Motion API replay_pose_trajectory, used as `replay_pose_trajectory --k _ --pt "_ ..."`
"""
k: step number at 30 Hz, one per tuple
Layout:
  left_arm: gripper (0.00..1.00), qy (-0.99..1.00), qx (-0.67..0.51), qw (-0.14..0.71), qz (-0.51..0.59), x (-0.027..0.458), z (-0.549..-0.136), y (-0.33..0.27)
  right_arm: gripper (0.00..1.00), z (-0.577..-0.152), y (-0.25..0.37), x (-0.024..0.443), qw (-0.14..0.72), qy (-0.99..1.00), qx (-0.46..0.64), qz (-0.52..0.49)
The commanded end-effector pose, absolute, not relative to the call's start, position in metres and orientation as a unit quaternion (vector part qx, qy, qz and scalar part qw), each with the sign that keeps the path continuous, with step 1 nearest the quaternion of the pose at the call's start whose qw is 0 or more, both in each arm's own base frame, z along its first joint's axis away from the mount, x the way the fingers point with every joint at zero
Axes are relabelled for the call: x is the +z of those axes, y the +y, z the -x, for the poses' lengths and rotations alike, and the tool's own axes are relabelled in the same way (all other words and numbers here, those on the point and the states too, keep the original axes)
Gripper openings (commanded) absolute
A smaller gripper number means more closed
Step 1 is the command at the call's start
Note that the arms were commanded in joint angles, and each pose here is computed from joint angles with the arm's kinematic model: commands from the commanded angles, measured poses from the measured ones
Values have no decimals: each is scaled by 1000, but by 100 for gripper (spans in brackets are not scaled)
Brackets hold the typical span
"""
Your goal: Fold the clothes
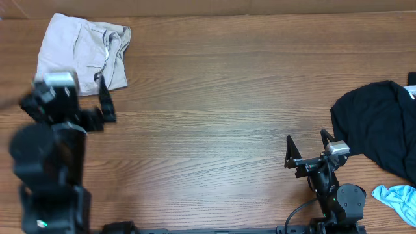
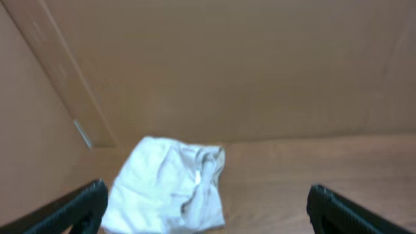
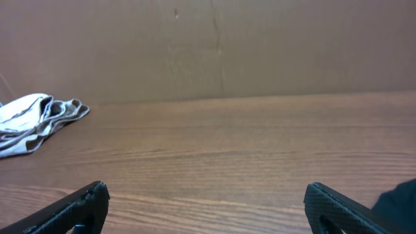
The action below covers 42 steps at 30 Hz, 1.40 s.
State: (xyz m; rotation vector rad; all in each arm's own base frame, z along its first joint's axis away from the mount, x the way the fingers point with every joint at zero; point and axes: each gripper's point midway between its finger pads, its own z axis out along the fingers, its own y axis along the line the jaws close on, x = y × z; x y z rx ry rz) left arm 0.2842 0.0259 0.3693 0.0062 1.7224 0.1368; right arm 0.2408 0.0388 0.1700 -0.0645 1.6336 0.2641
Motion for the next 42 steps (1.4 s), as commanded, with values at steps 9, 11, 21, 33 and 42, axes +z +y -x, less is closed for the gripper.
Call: replay_pose_trajectory --k 9,11,21,33,42 --pt "100 732 -14 680 29 234 -254 12 100 -241 38 172 681 722 120 26" --pt "100 722 -27 691 38 219 -253 11 100 -241 38 172 681 722 120 26" --pt "100 698 -50 713 39 181 -250 5 100 -241 38 172 681 722 120 26" --pt "100 729 -46 681 49 158 -246 7 100 -241 38 172 681 722 120 26" --pt "100 729 -45 681 49 158 -246 7 100 -241 38 172 681 722 120 26"
